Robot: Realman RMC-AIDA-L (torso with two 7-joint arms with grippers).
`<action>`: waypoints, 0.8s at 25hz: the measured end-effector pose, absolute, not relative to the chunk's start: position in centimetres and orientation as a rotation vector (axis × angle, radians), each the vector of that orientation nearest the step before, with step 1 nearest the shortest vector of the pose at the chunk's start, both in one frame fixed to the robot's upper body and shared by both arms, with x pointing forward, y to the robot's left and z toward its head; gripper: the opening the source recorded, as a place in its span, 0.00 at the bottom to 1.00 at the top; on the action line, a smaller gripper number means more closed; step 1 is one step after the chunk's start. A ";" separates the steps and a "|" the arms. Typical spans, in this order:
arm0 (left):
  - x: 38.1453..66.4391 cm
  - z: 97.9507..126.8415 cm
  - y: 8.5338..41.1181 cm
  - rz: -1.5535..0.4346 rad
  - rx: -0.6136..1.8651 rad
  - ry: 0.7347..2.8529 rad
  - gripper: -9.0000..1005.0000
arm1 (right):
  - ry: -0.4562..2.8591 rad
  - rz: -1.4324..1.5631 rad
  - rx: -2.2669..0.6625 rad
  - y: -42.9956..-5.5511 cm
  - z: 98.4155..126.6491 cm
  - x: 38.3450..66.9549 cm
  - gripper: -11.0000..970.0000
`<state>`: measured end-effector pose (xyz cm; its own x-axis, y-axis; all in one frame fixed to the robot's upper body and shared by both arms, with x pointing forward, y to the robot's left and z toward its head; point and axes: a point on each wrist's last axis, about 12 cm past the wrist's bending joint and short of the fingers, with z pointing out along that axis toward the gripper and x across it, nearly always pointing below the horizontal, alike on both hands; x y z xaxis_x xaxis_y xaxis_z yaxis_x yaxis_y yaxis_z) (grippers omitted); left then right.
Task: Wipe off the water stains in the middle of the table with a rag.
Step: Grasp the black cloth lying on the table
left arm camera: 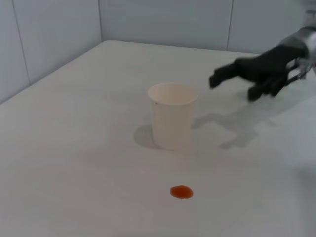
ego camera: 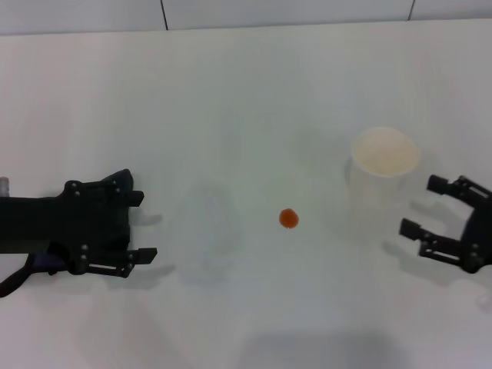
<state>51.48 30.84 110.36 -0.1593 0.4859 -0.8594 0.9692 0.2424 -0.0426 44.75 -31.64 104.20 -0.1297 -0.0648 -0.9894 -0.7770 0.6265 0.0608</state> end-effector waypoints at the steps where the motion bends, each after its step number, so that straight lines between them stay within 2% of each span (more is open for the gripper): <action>1: 51.5 110.3 30.8 -0.816 1.345 1.766 0.86 | 1.580 0.718 -0.709 -31.9 104.5 44.4 0.90; 6: 51.5 110.3 30.8 -0.818 1.345 1.765 0.86 | 1.439 0.747 -0.739 -32.5 106.8 43.2 0.90; 10: 51.5 110.3 30.7 -0.820 1.345 1.764 0.86 | 1.354 0.727 -0.804 -32.4 108.7 43.4 0.90; 20: 51.6 110.2 30.6 -0.812 1.334 1.771 0.86 | 1.456 0.597 -1.023 -31.4 111.5 46.5 0.90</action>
